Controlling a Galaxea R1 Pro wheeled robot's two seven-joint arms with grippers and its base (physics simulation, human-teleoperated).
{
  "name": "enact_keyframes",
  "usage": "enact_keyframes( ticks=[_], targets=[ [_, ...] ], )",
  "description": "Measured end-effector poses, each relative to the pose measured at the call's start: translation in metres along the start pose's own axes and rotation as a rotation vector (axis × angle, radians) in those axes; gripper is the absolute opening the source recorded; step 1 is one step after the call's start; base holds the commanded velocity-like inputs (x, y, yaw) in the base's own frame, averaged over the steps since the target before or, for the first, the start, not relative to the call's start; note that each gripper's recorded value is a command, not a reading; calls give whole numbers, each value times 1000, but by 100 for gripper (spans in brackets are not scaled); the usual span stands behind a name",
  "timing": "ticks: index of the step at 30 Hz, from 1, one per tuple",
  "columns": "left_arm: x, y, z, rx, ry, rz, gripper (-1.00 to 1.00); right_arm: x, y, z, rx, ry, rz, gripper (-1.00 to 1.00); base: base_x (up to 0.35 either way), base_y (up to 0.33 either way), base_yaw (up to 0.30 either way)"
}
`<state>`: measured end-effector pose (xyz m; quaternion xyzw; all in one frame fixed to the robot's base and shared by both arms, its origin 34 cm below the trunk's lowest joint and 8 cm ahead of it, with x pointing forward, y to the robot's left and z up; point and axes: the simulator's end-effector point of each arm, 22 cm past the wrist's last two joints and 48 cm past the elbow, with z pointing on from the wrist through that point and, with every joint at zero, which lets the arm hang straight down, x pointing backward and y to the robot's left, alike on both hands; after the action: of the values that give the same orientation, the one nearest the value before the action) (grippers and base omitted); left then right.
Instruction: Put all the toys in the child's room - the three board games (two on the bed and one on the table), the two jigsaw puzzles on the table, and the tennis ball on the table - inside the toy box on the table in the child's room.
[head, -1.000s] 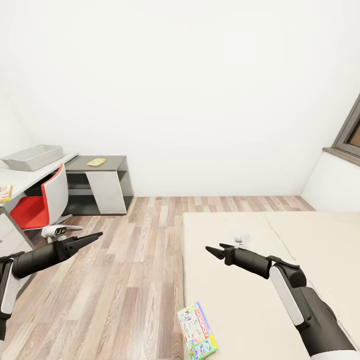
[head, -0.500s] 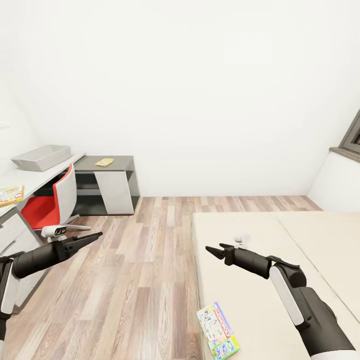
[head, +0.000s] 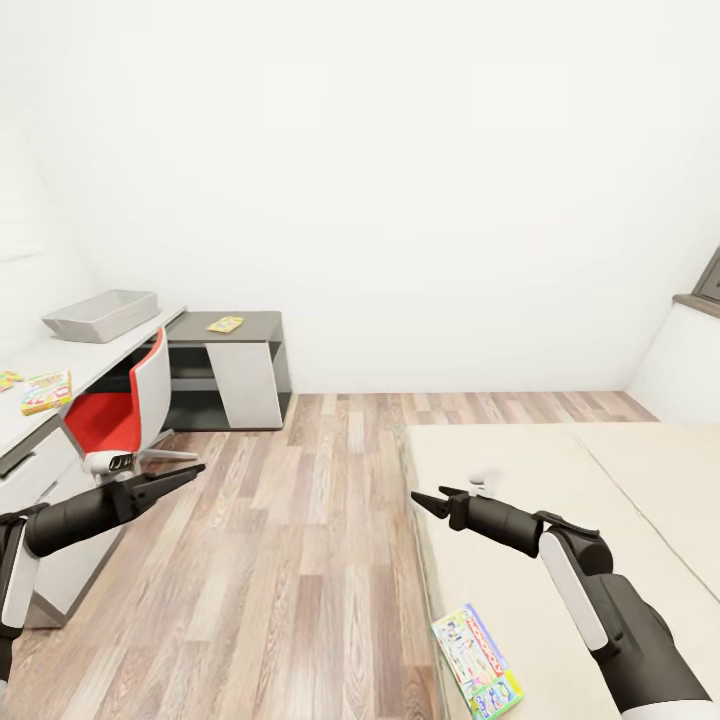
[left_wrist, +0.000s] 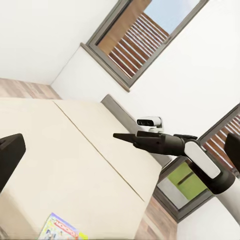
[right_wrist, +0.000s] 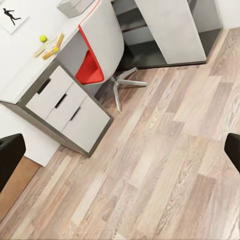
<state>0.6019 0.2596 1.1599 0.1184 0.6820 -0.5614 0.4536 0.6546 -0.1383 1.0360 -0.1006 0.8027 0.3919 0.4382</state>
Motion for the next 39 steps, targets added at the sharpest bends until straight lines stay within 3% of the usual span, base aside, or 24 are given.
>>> enact_keyframes(
  ticks=[13, 39],
  targets=[
    [0, 0, 0, 0, 0, 0, 100, 1, -1, 0, 3, 2, 0, 100, 12, 287, 0],
    [0, 0, 0, 2, -1, 0, 100, 2, -1, 1, 4, 3, 1, 100, 108, 294, -27]
  ],
)
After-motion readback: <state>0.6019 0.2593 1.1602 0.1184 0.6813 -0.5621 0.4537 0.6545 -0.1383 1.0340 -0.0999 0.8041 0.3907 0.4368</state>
